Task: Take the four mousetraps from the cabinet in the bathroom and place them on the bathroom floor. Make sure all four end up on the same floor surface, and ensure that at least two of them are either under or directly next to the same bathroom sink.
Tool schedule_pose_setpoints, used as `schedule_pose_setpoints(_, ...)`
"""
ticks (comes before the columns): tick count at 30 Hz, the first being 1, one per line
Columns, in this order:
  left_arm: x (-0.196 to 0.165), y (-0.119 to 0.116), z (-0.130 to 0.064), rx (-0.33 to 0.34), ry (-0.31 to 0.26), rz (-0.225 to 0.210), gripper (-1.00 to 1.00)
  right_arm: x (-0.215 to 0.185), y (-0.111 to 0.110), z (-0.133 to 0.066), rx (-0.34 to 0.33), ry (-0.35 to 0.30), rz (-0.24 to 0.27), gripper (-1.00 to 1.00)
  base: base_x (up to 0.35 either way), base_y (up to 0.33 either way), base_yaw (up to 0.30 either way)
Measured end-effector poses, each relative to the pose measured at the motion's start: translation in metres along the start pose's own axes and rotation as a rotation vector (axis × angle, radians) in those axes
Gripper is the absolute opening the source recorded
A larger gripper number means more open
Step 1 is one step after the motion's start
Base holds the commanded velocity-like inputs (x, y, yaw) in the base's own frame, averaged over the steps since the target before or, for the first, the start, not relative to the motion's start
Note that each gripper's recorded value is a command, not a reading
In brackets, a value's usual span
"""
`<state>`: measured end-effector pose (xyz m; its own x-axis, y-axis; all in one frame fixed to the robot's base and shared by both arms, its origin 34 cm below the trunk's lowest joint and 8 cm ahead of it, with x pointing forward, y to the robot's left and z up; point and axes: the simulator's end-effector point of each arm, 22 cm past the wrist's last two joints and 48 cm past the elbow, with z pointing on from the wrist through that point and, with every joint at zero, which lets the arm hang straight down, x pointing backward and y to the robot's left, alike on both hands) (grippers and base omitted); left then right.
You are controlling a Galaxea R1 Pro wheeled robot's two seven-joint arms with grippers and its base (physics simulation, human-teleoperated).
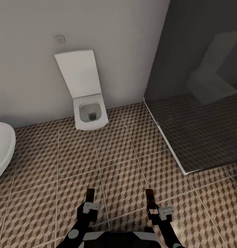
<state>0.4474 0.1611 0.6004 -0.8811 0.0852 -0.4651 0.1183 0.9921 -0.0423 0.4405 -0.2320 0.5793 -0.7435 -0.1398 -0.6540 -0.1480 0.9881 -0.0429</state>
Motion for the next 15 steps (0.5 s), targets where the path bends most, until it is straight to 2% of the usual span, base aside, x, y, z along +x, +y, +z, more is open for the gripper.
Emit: schedule_pose_setpoints(15, 0.0041, -0.0023, 0.0013, 0.007, 0.005, -0.001, -1.0, 0.0069, 0.0005, -0.0004, -0.001, 0.013, 0.0, -1.0, 0.0, 0.0, 0.244)
